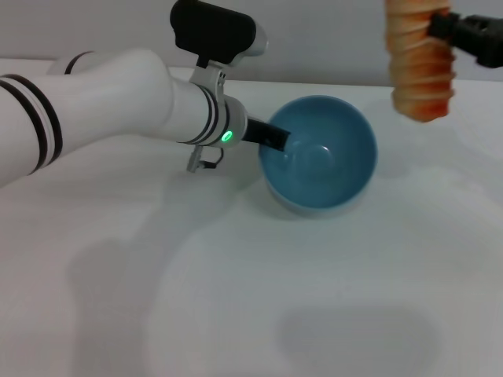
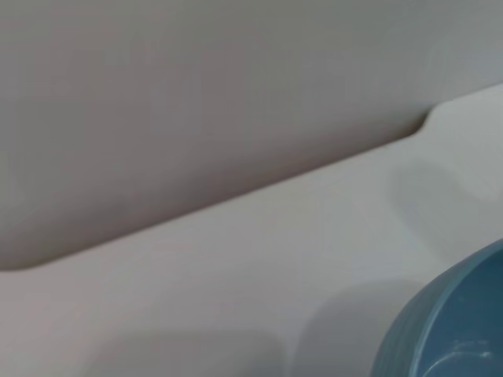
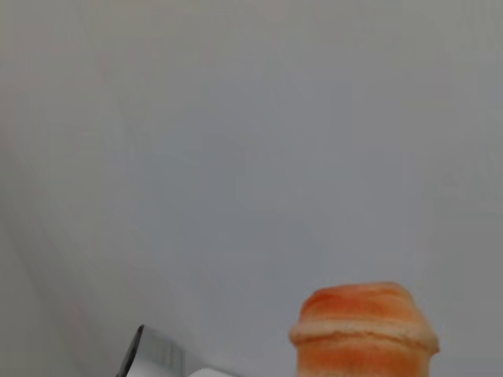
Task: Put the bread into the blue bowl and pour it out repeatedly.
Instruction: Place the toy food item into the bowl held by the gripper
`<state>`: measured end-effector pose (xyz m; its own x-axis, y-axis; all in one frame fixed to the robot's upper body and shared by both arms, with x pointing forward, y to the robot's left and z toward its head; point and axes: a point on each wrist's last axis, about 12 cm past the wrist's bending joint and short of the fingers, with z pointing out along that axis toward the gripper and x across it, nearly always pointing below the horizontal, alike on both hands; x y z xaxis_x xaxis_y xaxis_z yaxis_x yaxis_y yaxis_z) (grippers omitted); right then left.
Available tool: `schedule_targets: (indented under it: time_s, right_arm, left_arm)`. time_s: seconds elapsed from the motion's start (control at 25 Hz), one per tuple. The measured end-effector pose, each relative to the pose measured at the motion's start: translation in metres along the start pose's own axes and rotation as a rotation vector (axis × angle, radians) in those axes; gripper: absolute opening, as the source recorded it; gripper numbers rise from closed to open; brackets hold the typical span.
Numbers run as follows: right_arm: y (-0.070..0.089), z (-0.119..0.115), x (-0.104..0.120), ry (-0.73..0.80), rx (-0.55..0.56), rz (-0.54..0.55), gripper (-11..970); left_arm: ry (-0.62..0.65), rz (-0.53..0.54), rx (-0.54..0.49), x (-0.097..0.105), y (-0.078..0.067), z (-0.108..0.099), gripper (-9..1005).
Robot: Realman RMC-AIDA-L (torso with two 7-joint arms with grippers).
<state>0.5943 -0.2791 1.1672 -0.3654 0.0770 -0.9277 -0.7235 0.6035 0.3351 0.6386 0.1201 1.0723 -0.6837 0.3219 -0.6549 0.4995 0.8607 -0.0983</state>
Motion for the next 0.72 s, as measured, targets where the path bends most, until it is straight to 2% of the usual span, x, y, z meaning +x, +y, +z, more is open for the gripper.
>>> schedule_targets:
  time_s: [0.2, 0.32, 0.72]
  right_arm:
    - [0.001, 0.025, 0.02, 0.052, -0.045, 0.033, 118]
    - [0.0, 0.031, 0.027, 0.075, -0.046, 0.041, 116]
    - [-0.009, 0.039, 0.055, 0.156, 0.041, 0.075, 115]
  left_arm:
    - [0.006, 0.018, 0.061, -0.008, -0.017, -0.003, 0]
    - [0.0, 0.031, 0.087, -0.013, -0.025, -0.005, -1]
    - [-0.003, 0.025, 0.101, -0.023, -0.03, -0.007, 0]
